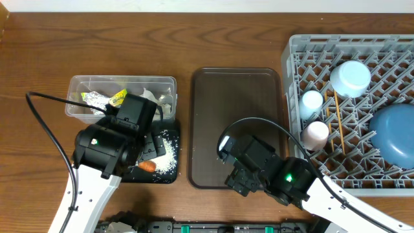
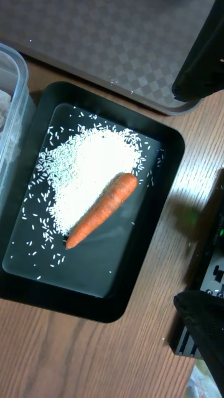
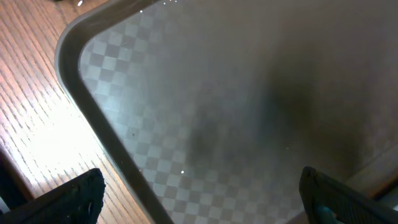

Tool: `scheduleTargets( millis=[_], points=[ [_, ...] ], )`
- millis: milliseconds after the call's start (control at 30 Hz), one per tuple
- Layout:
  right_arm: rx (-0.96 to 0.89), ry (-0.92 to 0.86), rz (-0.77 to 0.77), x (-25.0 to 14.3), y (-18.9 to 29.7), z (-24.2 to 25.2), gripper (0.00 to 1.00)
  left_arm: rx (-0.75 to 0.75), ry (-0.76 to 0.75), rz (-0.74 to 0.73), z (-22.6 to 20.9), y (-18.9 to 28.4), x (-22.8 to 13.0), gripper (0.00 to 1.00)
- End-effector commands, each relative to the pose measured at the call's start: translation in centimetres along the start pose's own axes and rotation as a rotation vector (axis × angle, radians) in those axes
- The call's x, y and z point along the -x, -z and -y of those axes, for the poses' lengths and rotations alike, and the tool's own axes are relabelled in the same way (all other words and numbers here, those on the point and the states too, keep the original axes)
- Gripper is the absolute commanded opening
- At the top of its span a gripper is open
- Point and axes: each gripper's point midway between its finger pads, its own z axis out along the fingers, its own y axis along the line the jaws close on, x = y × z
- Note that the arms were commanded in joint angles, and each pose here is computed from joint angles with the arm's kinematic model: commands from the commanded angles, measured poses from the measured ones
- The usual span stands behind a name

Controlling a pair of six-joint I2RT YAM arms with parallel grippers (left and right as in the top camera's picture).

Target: Sort waste into correct bins and load items into the dishwasher rack

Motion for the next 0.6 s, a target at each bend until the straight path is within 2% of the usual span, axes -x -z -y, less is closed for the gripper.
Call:
scheduleTargets(
  millis=[0, 200, 400, 567],
  points=[
    [-0.026, -0.024, 0.006, 0.1, 0.3, 0.6, 0.99, 0.009, 0.000, -0.002, -0.2, -0.1, 0.0, 1.00],
    [-0.043, -0.018, 0.112, 2.6, 0.4, 1.0, 0.99, 0.009, 0.000, -0.002, -0.2, -0.1, 0.0, 1.00],
    [-0.072, -0.045, 0.377, 8.9, 2.1, 1.8, 0.99, 0.009, 0.000, -0.002, -0.2, -0.1, 0.0, 1.00],
    [-0.129, -0.029, 0.618, 13.0, 6.8, 3.1, 0.99, 0.009, 0.000, -0.002, -0.2, -0.1, 0.0, 1.00]
  ],
)
